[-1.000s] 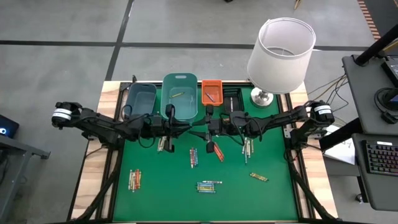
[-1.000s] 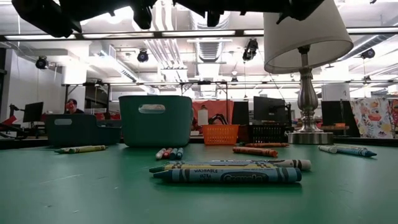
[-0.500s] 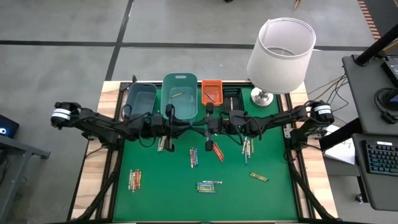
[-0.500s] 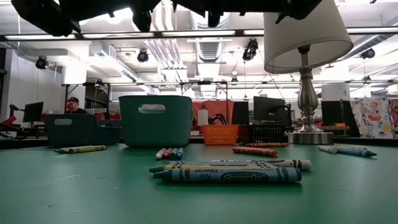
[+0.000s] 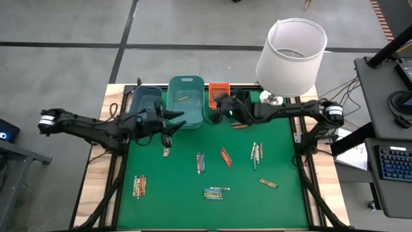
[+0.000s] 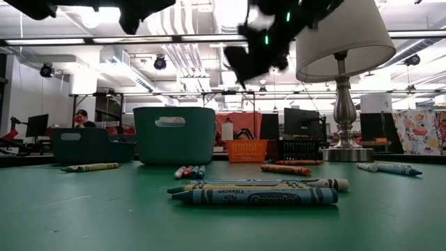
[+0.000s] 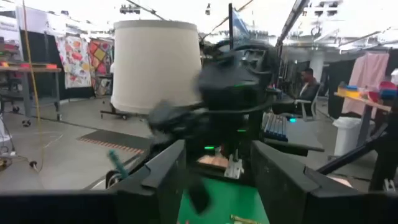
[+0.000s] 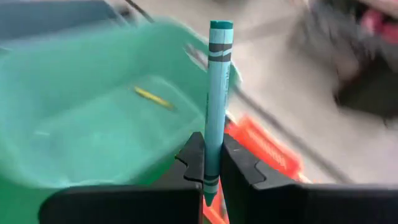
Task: Sort crayons
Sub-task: Put the blue crayon into the orange bin, then put the green crayon into the green bin
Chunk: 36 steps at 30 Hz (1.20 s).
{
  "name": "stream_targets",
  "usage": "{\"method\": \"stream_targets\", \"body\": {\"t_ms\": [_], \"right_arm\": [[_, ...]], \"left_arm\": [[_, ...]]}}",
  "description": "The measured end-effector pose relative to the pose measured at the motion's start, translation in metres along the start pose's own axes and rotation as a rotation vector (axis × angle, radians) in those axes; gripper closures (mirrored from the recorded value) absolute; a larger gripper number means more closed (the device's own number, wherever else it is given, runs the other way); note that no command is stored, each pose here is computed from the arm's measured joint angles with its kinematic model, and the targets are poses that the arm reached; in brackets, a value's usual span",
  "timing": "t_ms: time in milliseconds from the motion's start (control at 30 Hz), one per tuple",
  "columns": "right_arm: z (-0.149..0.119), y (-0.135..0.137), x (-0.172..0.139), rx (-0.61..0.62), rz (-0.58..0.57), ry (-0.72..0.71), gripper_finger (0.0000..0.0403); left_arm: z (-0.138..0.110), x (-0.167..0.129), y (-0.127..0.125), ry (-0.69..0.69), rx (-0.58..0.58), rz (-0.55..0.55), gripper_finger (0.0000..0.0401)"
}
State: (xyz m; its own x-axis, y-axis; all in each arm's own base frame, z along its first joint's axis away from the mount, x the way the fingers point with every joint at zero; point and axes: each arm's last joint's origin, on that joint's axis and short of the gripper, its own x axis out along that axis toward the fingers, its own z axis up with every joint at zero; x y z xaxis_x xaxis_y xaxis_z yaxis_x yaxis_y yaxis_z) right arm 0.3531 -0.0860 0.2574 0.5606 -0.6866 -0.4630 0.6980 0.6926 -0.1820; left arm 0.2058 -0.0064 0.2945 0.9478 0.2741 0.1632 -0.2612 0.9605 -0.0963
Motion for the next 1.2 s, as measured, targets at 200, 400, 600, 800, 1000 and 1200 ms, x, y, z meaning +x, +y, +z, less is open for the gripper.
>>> {"method": "stream_targets", "body": {"t_ms": [200,400,600,800,1000,1200], "right_arm": [[-0.026,-0.031,0.05,0.113,-0.043,0.134,0.0389],[-0.04,-0.047,0.079,0.191,-0.064,0.207,0.038],[-0.044,-0.049,0.084,0.211,-0.071,0.22,0.0321],[-0.041,-0.049,0.082,0.215,-0.068,0.213,0.0268],[-0.035,-0.045,0.073,0.214,0.024,0.208,0.0247],[-0.022,-0.028,0.05,0.155,0.094,0.155,0.0251]], "left_arm": [[0.004,-0.004,0.001,-0.006,-0.012,0.0,0.0237],[-0.001,-0.003,0.001,0.026,-0.004,0.001,0.0237],[-0.002,-0.003,0.001,0.041,-0.011,0.002,0.0237],[-0.003,-0.002,0.001,0.044,-0.029,0.003,0.0236],[-0.012,-0.003,0.001,0.134,-0.151,0.019,0.0236],[-0.039,-0.012,0.0,0.422,-0.39,0.067,0.0239]]}}
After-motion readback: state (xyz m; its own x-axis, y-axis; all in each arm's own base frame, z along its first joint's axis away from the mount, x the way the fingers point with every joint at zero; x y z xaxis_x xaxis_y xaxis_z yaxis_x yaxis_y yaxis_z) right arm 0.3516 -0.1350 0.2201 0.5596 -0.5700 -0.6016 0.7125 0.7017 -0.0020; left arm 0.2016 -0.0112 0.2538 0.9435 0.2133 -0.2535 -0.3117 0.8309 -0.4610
